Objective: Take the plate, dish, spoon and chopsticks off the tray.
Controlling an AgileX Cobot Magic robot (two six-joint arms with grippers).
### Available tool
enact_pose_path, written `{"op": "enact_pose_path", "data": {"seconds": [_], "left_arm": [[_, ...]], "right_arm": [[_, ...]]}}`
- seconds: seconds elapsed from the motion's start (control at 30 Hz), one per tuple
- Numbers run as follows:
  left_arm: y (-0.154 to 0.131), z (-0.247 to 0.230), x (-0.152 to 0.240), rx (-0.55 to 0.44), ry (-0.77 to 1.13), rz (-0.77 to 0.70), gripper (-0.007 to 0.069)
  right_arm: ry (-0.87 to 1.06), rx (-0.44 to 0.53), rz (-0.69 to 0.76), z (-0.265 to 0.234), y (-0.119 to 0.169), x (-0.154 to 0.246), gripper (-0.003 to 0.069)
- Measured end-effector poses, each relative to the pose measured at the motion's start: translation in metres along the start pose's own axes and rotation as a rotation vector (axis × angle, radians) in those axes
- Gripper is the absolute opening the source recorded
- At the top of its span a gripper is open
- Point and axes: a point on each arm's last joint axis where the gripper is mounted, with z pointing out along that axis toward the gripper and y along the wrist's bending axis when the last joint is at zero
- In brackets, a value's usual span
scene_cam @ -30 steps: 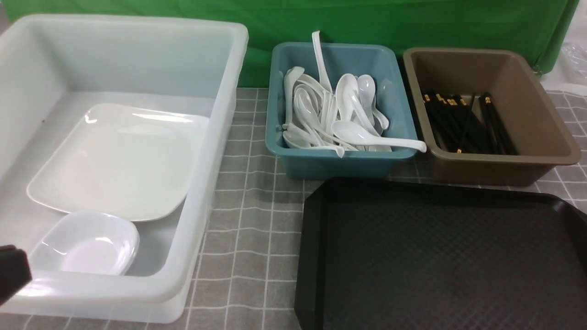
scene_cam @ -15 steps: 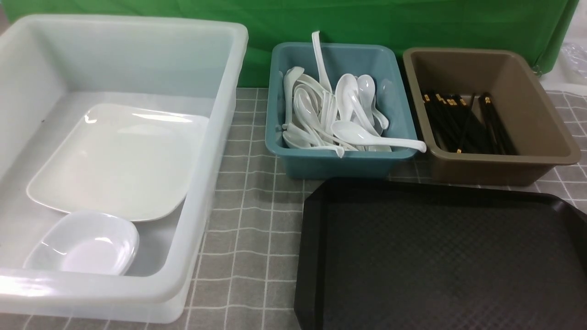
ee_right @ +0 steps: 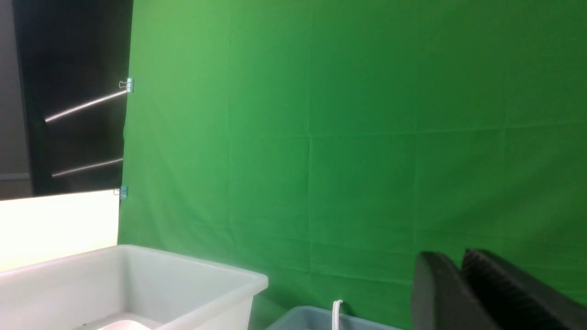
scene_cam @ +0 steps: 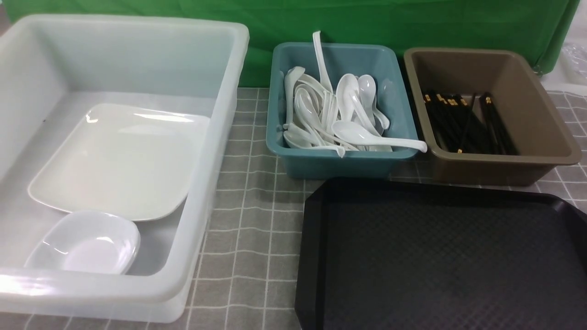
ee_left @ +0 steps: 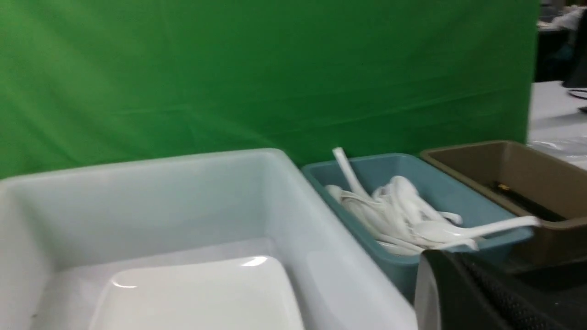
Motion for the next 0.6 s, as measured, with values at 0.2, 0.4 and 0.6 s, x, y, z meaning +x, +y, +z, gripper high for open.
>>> {"op": "enact_pose_path", "data": {"seconds": [0.2,0.4,0.6], "left_arm": [[0.009,-0.001,0.075,-0.2,0.009,0.004,0.0002],[0.012,0.0,0.114,-0.268,0.127,-0.012,0.0002],[0.012,0.0,0.118,-0.271,0.162,-0.02,0.0002]], "right_arm": [[0.0,0.0,0.0,0.0,0.0,0.0,0.0129],[-0.001,0.0,0.001,0.0,0.0,0.0,0.0139],[-0.001,0.0,0.001,0.0,0.0,0.0,0.016]]}}
